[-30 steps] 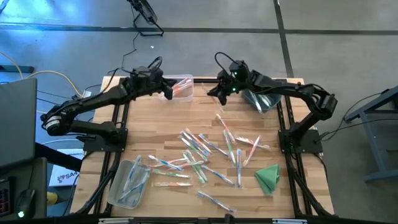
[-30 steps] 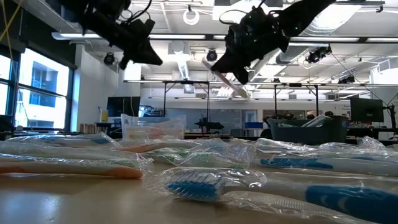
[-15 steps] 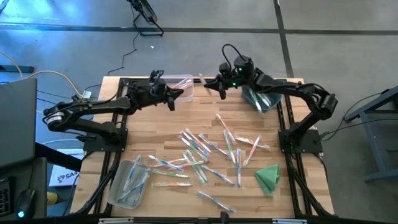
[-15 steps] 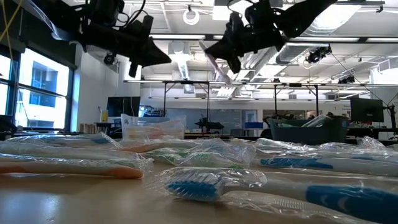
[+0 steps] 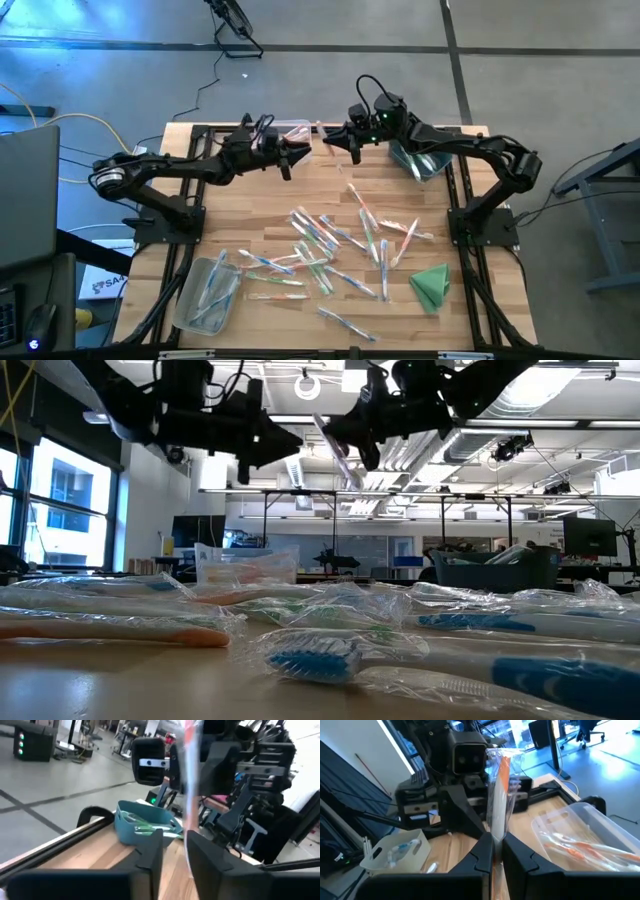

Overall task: Pick & Place Toothbrushes
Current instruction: Put the orange toothbrush into the transparent bin

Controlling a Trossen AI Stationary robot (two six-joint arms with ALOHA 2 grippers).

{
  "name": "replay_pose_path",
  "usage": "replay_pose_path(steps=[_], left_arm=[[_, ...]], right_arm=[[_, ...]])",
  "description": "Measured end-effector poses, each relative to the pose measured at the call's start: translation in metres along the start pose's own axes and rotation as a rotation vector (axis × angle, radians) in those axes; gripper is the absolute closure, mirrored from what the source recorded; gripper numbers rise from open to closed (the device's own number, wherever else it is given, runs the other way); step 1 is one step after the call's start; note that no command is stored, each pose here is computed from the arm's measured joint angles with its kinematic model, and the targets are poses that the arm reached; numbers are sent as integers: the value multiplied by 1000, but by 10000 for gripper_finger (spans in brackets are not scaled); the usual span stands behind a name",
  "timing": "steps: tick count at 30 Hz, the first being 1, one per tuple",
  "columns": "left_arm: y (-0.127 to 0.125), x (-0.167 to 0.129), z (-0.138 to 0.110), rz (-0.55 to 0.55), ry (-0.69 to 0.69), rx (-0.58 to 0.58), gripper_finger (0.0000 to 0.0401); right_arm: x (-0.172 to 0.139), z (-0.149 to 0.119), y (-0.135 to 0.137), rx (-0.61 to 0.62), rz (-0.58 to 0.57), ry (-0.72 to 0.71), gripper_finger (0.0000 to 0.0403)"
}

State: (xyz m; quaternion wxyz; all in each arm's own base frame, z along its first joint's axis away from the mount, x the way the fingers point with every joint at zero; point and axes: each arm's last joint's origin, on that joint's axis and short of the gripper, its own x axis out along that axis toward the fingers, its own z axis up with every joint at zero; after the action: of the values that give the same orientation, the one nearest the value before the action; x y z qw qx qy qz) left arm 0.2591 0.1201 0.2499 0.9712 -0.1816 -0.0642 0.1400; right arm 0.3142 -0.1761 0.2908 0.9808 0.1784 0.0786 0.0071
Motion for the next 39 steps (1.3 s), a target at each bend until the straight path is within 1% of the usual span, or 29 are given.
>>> replay_pose_path(steps=[4,7,10,16,20,27,34,39], left_arm=[[-1,16,4,-17,2,-32,278],[-1,26,5,-23,22,-34,268],[-1,34,6,-45,30,-35,268],[0,44,7,-49,32,-35,268],[0,46,8,-55,30,-36,268],[-4,46,7,-97,47,-45,268],[-10,47,4,-83,40,-45,268],[-9,49,0,-45,39,-55,268]], right_arm=[[0,1,0,-6,-3,-8,388],[0,1,0,-4,-3,-8,388],[0,1,0,-6,-5,-8,388],[0,1,0,-7,-4,-8,388],[0,1,0,-12,-6,-12,388],[0,1,0,-25,-14,-10,388],[1,0,1,-26,-7,-8,388],[4,-1,6,-36,8,-2,388]])
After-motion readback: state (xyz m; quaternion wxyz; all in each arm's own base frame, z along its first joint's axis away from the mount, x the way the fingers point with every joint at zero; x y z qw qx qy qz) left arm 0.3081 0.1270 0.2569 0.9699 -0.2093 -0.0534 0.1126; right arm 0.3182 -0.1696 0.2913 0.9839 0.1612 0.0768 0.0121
